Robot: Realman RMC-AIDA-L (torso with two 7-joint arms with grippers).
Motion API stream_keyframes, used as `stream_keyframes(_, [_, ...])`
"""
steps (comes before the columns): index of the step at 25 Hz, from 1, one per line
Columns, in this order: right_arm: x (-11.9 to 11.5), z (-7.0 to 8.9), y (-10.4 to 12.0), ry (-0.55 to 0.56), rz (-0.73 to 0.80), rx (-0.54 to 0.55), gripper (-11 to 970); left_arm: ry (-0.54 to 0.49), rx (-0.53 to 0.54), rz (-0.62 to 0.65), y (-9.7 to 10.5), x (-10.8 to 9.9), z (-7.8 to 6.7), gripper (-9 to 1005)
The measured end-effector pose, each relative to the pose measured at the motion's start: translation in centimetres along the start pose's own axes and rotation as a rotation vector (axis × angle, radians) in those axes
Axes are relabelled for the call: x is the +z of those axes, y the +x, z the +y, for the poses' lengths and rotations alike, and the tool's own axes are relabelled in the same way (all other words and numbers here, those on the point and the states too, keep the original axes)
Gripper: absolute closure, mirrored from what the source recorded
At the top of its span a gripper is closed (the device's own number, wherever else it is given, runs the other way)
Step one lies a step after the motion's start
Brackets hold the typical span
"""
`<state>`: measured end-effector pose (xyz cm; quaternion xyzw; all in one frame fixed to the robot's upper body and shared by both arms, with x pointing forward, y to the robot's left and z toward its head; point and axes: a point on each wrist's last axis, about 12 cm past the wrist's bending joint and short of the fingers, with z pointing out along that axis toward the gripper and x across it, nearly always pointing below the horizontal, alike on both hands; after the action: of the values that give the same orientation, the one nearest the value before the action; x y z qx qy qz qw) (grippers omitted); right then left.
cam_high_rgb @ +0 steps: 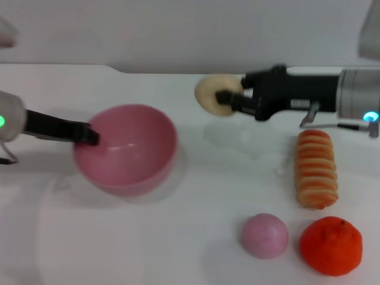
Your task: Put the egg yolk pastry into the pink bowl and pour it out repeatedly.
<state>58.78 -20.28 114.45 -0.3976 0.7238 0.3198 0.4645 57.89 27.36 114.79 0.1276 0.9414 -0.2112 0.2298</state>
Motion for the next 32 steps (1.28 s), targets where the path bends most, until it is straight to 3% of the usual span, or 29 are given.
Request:
stream_keyframes(4, [-0.4, 1.0, -2.6, -0.064, -0.009, -0.113, 658, 0.029, 0.069, 0.028, -0.8, 2.0, -2.3, 998])
stream_keyframes(10, [3.0, 2.8, -3.8, -0.160, 0.204, -0.233, 707, 0.087, 0.131, 0.022, -1.8, 3.5, -5.3, 997])
stream_keyframes(15, [4.1, 3.4, -3.8, -0.175, 0.295, -0.245, 713, 0.096, 0.144, 0.017, -2.1, 3.8, -5.9, 998])
stream_keyframes(18, [3.9, 3.6, -4.0, -0.178, 0.286, -0.250, 648, 0.095, 0.143, 0.012, -2.2, 3.8, -6.0, 997])
stream_keyframes(25, [2.7, 3.1, -4.2, -0.152, 0.258, -0.222, 498, 0.090, 0.138, 0.004, -2.3, 4.0, -5.9, 976])
stream_keyframes(32, [-0.9, 0.1, -3.6, 0.018, 0.115, -0.078, 410, 0.111, 0.167, -0.002, -1.0, 6.5, -7.0, 939])
